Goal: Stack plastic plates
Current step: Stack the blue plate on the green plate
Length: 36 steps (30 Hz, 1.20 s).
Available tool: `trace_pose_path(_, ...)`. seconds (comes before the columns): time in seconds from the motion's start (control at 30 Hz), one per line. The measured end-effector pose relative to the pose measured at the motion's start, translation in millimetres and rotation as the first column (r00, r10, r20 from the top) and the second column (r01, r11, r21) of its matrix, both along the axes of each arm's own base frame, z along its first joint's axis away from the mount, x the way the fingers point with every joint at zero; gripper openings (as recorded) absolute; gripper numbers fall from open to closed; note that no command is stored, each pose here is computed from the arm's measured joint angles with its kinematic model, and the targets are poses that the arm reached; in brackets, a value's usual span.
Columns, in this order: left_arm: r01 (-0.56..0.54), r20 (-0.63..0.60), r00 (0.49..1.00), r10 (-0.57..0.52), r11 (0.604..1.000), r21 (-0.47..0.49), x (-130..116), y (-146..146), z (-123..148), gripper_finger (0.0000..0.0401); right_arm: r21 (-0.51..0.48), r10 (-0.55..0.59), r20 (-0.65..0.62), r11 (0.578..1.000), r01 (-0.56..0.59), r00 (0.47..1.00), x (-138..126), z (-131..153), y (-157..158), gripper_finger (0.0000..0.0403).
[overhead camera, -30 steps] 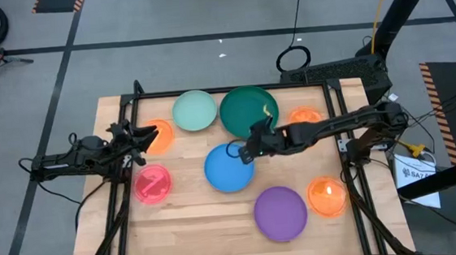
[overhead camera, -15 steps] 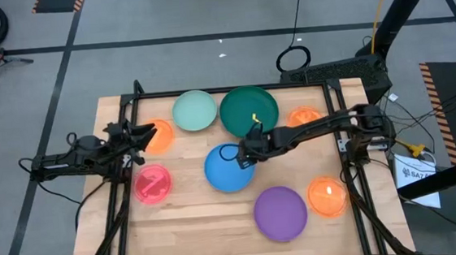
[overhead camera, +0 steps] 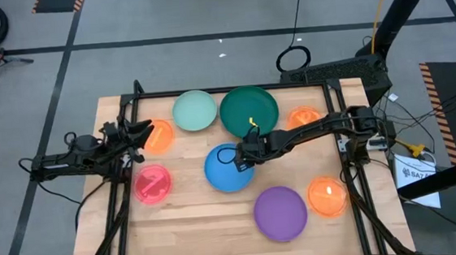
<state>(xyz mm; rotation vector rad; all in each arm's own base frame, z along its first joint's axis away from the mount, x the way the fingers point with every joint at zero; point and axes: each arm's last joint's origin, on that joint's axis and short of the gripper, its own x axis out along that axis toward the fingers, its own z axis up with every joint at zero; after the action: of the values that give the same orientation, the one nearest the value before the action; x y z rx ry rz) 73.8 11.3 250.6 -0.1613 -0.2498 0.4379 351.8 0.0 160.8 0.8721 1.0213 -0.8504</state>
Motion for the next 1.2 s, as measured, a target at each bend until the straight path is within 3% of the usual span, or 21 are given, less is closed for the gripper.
trace_pose_path(0.4,-0.008,0.029,1.0,0.008,1.0,0.017,-0.9,0.1,3.5,0.0122,-0.006,0.023,-0.003,1.0,-0.023,1.0,5.6,-11.7,-0.2,0.0126)
trace_pose_path(0.8,-0.032,0.072,0.997,0.026,0.996,0.08,-3.1,0.2,10.3,0.0122,-0.011,0.032,0.018,0.999,-0.031,0.999,7.4,-10.5,1.1,0.001)
trace_pose_path(1.2,-0.049,0.093,0.995,0.038,0.991,0.121,-4.5,0.2,13.9,0.0122,-0.053,0.177,0.19,0.984,-0.17,0.966,24.5,-1.5,3.1,0.0005)
